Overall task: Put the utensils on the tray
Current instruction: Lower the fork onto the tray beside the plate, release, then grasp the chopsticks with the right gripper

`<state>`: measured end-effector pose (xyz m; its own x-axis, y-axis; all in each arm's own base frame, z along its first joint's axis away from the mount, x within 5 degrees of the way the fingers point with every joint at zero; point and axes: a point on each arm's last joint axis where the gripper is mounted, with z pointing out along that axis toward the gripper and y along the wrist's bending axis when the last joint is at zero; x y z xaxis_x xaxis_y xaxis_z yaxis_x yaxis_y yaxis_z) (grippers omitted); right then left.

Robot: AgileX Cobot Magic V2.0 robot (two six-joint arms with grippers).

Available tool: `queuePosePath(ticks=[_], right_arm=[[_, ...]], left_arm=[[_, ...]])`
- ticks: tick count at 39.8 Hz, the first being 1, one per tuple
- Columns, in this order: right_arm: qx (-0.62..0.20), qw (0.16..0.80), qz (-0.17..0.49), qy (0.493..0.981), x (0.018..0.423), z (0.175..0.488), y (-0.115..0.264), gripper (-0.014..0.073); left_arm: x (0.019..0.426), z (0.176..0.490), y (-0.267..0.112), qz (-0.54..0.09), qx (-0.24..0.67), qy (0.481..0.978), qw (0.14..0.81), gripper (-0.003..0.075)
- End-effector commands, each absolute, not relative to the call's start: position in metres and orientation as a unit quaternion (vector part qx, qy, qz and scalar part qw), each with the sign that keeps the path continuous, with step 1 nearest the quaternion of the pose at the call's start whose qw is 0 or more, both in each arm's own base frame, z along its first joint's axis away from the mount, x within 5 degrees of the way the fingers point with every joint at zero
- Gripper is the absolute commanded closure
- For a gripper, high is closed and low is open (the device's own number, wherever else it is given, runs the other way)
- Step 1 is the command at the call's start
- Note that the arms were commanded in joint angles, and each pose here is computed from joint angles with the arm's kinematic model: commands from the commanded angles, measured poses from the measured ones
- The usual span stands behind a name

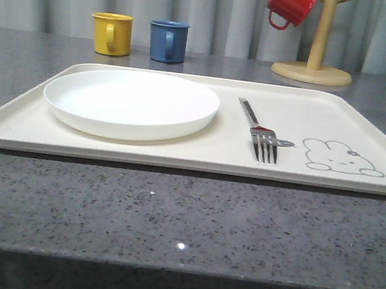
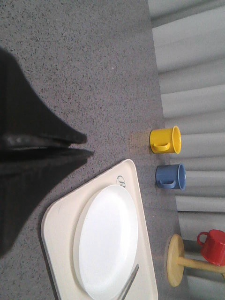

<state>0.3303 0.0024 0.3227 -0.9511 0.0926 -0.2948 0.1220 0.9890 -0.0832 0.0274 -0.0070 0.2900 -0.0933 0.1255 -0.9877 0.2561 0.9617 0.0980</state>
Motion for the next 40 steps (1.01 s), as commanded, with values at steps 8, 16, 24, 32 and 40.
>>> queuePosePath(ticks=[8,16,24,32,40], right_arm=[[0.054,0.148,-0.077,0.984,0.317,0.325,-0.036,0.0298],[0.026,0.134,-0.063,0.989,0.324,0.314,-0.036,0.0297],[0.018,0.107,-0.047,0.993,0.338,0.292,-0.035,0.0297],[0.017,0.087,-0.044,0.995,0.346,0.275,-0.035,0.0297],[0.018,0.087,-0.039,0.995,0.348,0.272,-0.034,0.0372]], left_arm=[[0.027,0.305,-0.007,-0.059,0.119,0.707,0.695,0.0738],[0.027,0.305,-0.007,-0.059,0.119,0.707,0.695,0.0738],[0.027,0.305,-0.007,-0.059,0.119,0.707,0.695,0.0738],[0.027,0.305,-0.007,-0.059,0.119,0.707,0.695,0.0738],[0.027,0.305,-0.007,-0.059,0.119,0.707,0.695,0.0738]])
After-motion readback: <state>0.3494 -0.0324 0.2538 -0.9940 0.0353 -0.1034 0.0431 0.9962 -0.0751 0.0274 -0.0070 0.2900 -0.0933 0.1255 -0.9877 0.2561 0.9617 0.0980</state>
